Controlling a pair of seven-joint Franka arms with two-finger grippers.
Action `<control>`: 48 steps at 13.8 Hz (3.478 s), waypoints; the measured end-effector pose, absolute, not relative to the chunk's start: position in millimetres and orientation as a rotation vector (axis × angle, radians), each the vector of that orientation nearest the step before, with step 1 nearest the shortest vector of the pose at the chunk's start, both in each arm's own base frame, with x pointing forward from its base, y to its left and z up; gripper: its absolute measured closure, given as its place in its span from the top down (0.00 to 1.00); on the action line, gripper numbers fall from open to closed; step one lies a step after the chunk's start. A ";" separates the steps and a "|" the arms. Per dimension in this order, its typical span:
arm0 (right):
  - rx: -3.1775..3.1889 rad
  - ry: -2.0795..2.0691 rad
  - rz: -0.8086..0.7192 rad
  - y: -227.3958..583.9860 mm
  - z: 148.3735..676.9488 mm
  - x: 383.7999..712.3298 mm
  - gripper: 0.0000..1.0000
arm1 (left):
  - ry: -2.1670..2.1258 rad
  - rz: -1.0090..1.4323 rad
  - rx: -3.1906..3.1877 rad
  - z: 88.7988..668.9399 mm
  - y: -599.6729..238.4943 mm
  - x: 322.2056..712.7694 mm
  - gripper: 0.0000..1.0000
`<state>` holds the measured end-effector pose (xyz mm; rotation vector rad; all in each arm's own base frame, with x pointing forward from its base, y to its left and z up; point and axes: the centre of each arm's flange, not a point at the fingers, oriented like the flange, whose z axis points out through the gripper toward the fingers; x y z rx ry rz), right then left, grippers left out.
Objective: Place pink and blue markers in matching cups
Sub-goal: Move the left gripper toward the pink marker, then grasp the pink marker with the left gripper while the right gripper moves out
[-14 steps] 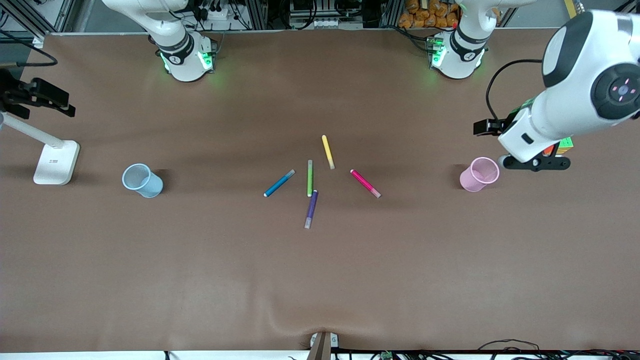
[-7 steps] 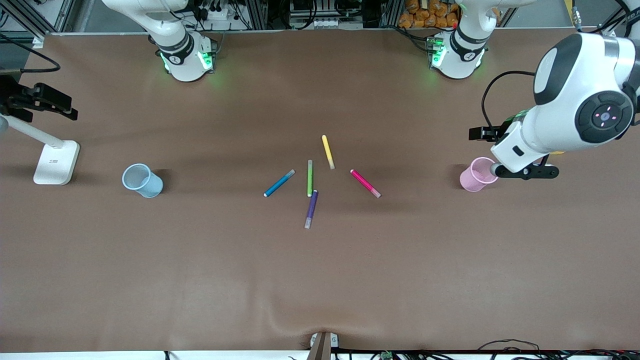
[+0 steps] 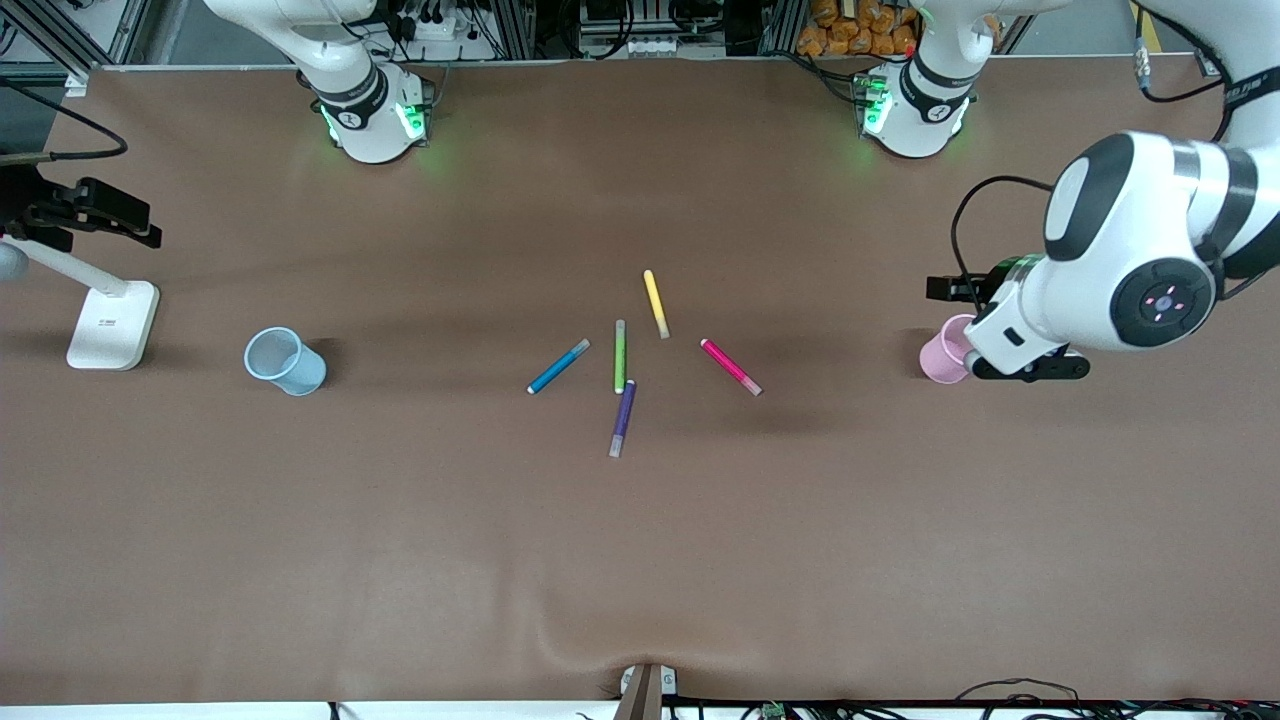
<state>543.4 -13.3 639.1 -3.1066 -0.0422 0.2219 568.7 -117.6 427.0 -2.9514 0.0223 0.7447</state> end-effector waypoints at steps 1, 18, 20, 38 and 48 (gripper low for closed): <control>-3.106 -0.042 0.230 -13.4 638.6 542.9 1.00 | 0.012 0.753 -2.947 423.0 -118.9 569.2 1.00; -3.096 -0.041 0.334 -13.4 612.2 553.8 1.00 | -0.836 0.871 -2.991 303.1 -228.3 591.1 1.00; -3.096 -0.041 0.336 -13.3 612.0 553.8 1.00 | -0.905 0.881 -2.991 292.6 -231.1 594.6 1.00; -2.961 0.273 0.835 9.3 499.3 559.5 1.00 | -1.196 0.822 -2.959 183.1 -307.6 584.5 0.91; -2.909 0.605 0.754 53.8 472.4 523.3 1.00 | -1.268 0.784 -2.963 153.8 -305.4 588.8 0.50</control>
